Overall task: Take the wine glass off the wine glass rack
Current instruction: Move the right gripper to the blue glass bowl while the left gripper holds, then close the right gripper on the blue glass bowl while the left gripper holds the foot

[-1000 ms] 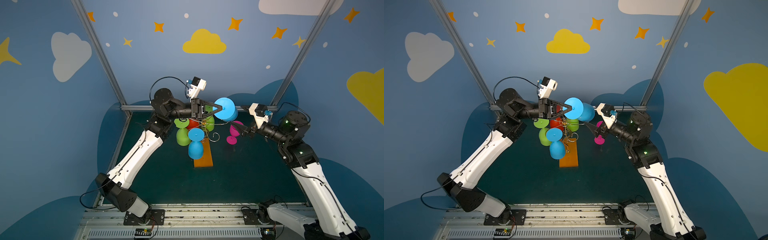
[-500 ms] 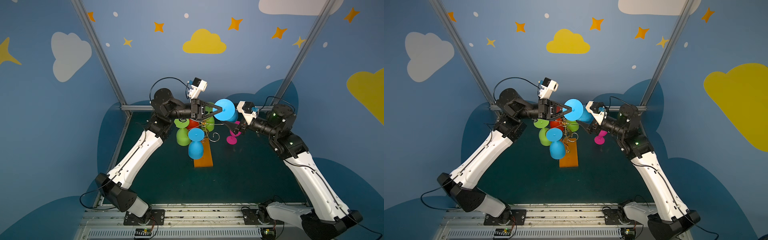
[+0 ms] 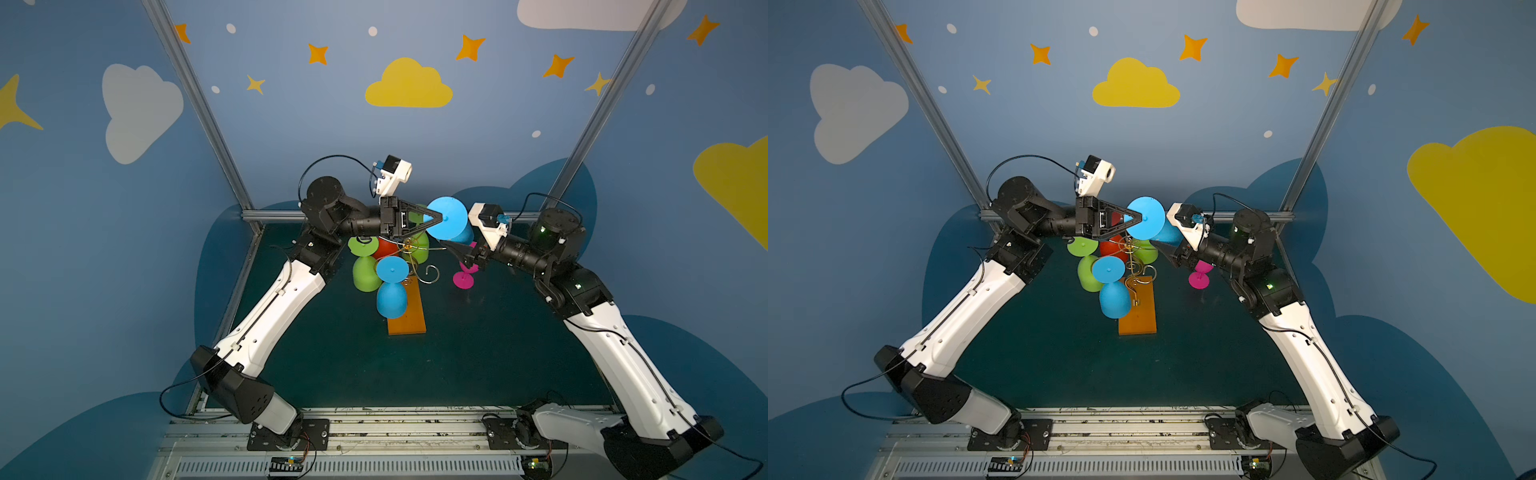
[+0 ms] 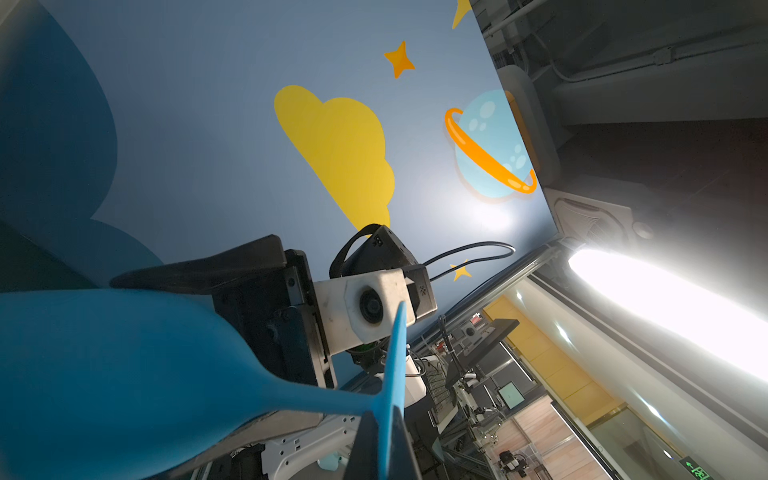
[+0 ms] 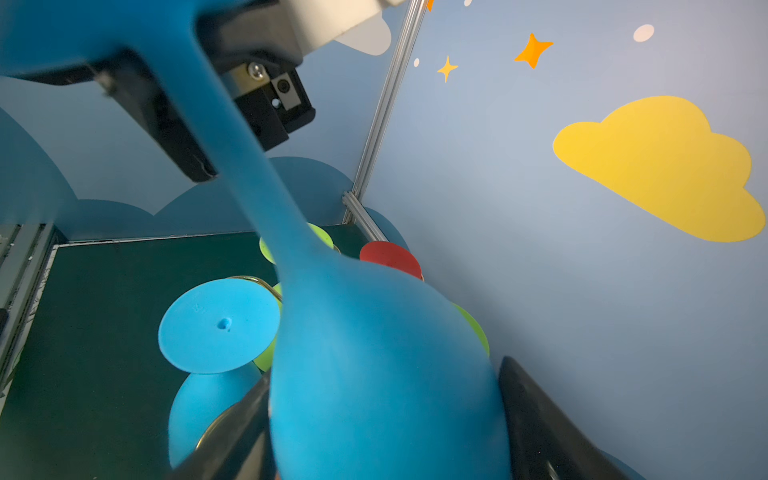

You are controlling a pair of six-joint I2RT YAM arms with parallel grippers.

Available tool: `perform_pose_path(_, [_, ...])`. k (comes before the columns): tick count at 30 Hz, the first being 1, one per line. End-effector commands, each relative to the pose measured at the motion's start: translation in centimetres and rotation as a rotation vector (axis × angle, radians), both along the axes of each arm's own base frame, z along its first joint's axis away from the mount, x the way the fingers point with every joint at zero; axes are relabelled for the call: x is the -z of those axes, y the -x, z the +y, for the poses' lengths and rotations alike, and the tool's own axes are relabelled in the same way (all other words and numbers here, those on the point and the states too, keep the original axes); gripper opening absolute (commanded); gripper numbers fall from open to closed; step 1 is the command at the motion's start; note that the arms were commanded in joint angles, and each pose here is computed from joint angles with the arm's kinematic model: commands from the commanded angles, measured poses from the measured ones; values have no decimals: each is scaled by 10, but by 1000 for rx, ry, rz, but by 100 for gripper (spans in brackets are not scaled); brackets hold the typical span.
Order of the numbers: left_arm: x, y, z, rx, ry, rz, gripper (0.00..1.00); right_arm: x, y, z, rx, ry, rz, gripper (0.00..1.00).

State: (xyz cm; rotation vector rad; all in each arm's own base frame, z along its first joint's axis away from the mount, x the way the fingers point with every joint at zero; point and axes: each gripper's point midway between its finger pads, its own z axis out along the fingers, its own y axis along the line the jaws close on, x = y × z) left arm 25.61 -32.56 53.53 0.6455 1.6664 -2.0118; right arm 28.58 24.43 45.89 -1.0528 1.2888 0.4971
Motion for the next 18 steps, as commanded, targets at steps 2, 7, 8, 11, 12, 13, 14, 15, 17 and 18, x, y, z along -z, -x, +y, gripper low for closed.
perform_pose_path(2, [-19, 13, 8, 3, 47, -106, 20, 0, 4, -4, 28, -22, 48, 59])
perform_pose_path(7, [-13, 5, 13, -64, 27, -159, 63, -4, 1, -18, 129, -47, 135, 50])
perform_pose_path(8, [-9, 2, 14, -95, 12, -177, 67, -4, 0, -22, 156, -49, 154, 49])
perform_pose_path(11, [7, -15, 18, -226, -59, -232, 77, -1, 2, -33, 217, -53, 202, 45])
perform_pose_path(12, [14, -22, 19, -280, -85, -269, 78, -1, 3, -38, 241, -56, 220, 44])
perform_pose_path(13, [20, -30, 20, -325, -109, -290, 78, -1, 5, -41, 257, -56, 228, 43])
perform_pose_path(14, [25, -37, 22, -373, -133, -318, 78, -1, 6, -45, 276, -57, 242, 41])
perform_pose_path(15, [30, -44, 24, -416, -156, -353, 78, -1, 8, -48, 291, -56, 255, 40])
perform_pose_path(17, [37, -55, 26, -487, -194, -437, 76, 0, 12, -54, 317, -51, 282, 38])
perform_pose_path(18, [38, -59, 26, -523, -213, -496, 75, 3, 13, -56, 330, -41, 304, 37])
